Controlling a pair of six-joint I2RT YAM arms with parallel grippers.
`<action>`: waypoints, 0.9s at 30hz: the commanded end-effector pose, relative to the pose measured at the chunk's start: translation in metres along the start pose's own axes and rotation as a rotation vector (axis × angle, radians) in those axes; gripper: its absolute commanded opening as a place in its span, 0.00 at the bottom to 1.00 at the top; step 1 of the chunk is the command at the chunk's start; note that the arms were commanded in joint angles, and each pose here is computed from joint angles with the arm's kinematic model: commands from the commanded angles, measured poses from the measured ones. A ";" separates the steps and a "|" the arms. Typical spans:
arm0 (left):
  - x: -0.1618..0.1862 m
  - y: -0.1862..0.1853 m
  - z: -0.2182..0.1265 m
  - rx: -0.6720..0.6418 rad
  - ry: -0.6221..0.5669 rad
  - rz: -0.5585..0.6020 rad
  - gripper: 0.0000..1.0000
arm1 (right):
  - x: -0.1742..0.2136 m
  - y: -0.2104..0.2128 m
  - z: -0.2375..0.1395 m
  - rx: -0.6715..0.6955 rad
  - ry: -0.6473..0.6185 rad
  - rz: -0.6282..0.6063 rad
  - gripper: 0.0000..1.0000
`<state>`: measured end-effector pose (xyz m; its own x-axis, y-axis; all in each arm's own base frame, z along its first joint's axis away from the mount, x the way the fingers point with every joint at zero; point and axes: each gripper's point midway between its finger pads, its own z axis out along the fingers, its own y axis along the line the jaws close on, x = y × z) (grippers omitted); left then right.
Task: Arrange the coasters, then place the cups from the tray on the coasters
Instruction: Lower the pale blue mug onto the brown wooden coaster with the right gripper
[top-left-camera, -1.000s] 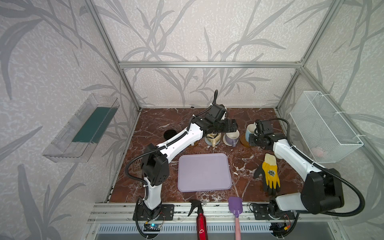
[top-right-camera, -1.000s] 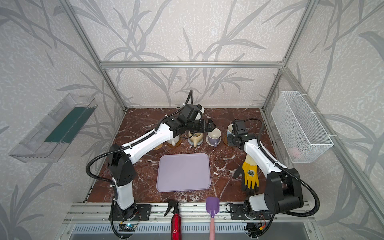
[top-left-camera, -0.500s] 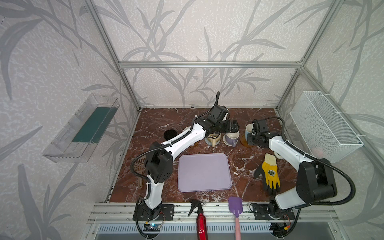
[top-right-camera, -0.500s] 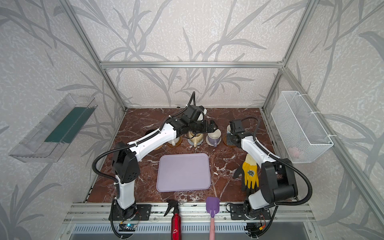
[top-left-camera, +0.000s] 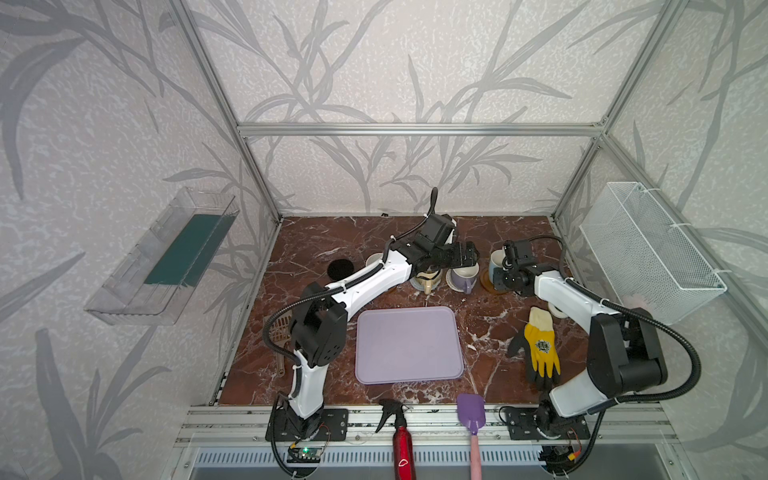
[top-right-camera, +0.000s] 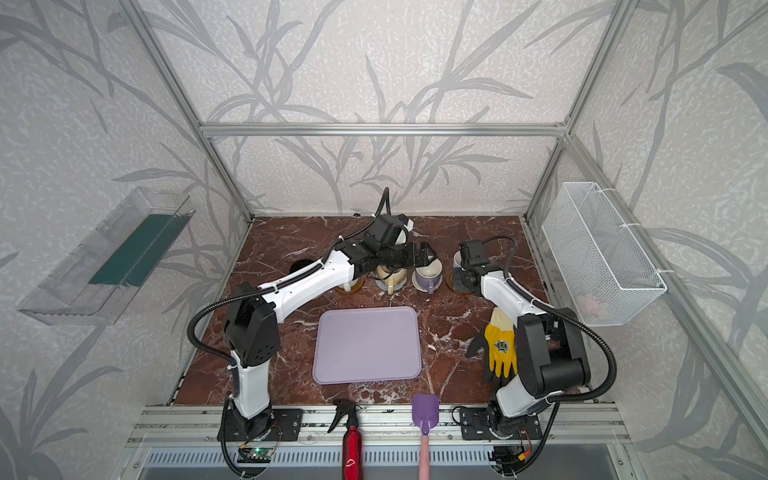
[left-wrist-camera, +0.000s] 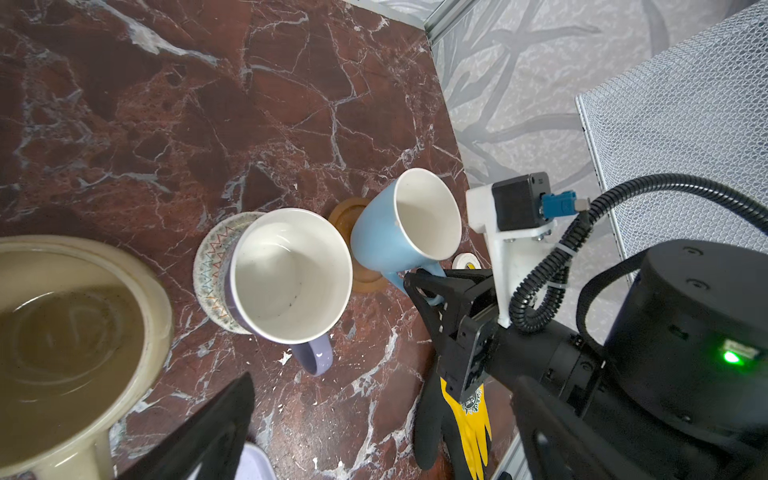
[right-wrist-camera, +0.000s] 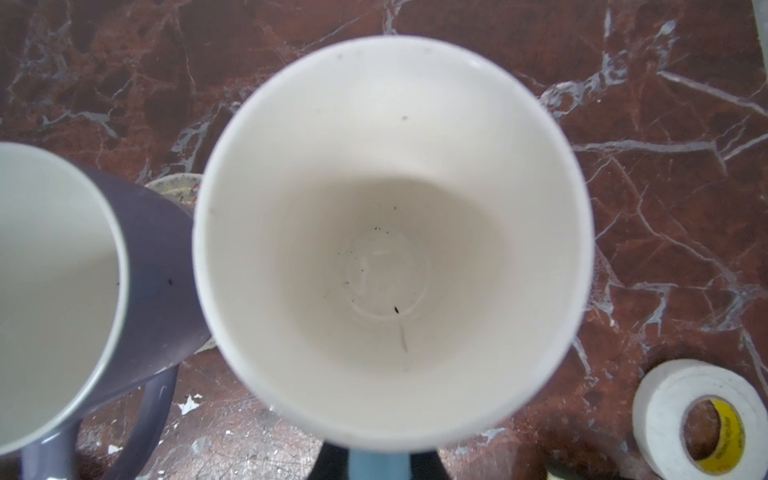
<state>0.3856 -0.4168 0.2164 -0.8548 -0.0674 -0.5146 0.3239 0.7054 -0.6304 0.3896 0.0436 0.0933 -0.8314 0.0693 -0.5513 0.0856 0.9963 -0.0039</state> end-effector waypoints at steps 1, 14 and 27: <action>-0.004 -0.006 -0.004 0.025 -0.008 0.002 0.99 | -0.018 0.001 0.000 -0.014 -0.069 0.030 0.00; -0.007 -0.009 -0.008 0.034 -0.017 0.005 0.99 | 0.002 0.001 0.003 -0.027 -0.027 0.042 0.00; -0.008 -0.007 -0.012 0.032 -0.018 0.001 0.99 | 0.013 -0.002 0.001 -0.018 -0.002 0.036 0.12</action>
<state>0.3866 -0.4154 0.2164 -0.8579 -0.0670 -0.5094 0.3230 0.7007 -0.6362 0.3849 0.0435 0.0822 -0.8220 0.0971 -0.5611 0.0999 0.9947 0.0258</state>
